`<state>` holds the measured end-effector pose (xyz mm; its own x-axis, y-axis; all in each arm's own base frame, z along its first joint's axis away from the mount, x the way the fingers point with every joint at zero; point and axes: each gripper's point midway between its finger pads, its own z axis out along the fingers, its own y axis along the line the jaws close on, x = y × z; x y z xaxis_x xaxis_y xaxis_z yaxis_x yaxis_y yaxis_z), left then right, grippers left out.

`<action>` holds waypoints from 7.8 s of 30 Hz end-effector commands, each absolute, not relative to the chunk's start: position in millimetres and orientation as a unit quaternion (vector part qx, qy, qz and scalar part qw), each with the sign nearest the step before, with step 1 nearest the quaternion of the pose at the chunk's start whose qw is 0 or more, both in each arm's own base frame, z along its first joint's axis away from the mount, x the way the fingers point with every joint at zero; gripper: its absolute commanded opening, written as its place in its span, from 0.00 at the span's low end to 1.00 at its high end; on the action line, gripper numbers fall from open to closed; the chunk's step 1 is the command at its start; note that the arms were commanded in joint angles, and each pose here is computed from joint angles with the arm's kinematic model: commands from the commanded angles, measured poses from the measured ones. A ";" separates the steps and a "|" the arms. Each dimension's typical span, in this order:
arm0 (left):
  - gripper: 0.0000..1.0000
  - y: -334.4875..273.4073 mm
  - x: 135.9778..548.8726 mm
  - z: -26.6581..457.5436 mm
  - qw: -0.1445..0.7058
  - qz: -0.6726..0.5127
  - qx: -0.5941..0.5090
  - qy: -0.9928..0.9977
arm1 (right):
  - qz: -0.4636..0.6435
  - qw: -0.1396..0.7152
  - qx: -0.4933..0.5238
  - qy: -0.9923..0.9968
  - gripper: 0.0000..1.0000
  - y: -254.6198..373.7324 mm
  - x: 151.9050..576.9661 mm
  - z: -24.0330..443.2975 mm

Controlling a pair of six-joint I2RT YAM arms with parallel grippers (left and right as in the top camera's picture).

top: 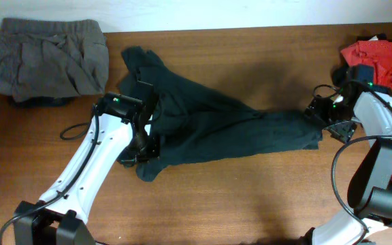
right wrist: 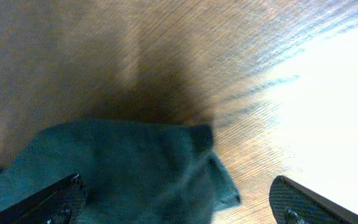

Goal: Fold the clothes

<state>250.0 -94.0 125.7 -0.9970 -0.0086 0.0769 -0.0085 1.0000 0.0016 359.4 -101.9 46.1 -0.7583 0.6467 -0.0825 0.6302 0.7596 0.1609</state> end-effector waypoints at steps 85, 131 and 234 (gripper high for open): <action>0.96 -106.5 193.7 172.0 0.141 0.073 -0.073 -0.985 | -0.005 0.012 0.315 0.949 0.95 -59.7 177.6 207.0; 0.98 -148.9 340.7 62.1 -0.007 0.084 -0.119 -0.989 | -0.084 -0.020 0.070 0.994 0.11 21.2 334.5 -4.4; 0.01 -81.2 312.5 -15.5 0.164 0.034 0.071 -0.983 | -0.006 0.207 0.169 0.964 0.08 -101.3 469.9 -12.5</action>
